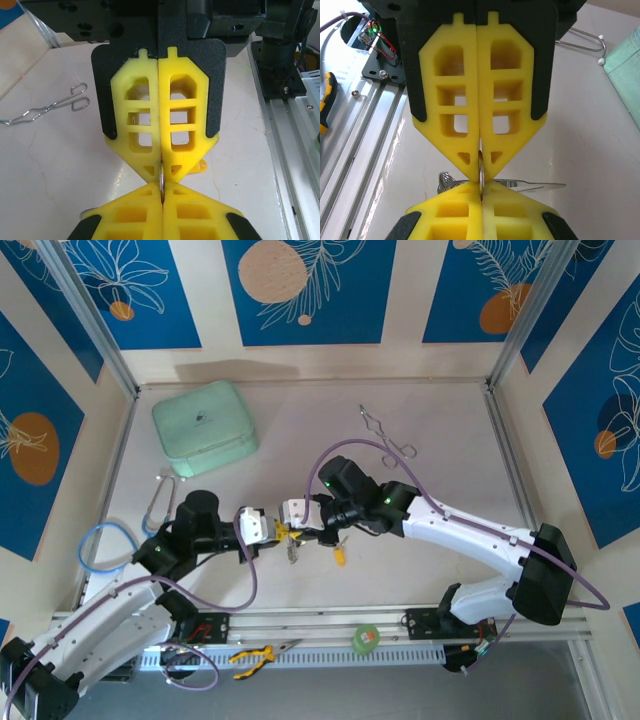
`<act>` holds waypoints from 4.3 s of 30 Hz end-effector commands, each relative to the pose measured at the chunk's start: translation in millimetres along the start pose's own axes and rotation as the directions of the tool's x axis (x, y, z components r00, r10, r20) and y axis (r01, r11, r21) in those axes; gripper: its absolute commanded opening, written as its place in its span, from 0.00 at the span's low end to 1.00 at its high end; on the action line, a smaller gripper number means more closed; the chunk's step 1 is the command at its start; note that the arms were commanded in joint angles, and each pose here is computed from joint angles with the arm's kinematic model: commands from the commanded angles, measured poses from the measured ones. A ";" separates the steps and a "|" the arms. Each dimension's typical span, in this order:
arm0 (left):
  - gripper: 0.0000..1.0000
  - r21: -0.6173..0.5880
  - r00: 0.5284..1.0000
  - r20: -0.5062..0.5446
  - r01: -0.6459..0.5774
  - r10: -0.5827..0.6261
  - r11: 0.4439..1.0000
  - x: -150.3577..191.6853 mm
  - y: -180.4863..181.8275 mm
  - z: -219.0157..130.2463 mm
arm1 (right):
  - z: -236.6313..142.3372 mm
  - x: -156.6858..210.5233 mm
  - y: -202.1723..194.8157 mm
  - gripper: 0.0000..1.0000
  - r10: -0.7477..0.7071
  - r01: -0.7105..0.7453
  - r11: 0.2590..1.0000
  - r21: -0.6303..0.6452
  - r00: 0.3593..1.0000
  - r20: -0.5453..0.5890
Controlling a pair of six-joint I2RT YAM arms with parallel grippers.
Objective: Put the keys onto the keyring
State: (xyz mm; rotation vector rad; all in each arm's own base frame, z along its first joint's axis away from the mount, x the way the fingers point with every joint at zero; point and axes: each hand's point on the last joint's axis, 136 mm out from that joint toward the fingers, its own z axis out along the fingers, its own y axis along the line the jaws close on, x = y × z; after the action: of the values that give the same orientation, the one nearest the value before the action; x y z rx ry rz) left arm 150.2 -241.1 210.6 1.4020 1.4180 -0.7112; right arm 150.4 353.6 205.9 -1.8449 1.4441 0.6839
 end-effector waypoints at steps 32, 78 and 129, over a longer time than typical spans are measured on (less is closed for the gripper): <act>0.00 -0.017 0.948 0.308 -0.074 0.076 0.997 -35.5 -3.9 -0.5 | -33.8 -10.8 -3.0 0.26 -0.023 -0.059 0.979 0.193 0.916 0.400; 0.00 -0.038 0.976 0.218 -0.009 0.017 0.999 -25.3 7.2 5.1 | -29.2 -24.7 -3.3 0.30 -0.031 -0.036 0.982 0.188 0.938 0.344; 0.00 -0.254 0.988 0.139 0.095 -0.061 0.962 2.4 37.3 -1.0 | 3.1 179.7 -0.7 0.36 0.995 -0.887 0.089 0.452 0.062 -0.073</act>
State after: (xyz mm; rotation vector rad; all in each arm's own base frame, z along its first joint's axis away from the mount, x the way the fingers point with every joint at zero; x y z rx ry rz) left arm 188.1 -232.9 216.7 1.0662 1.4409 -0.6432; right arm 193.9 240.9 64.2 -0.3694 2.9263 0.5599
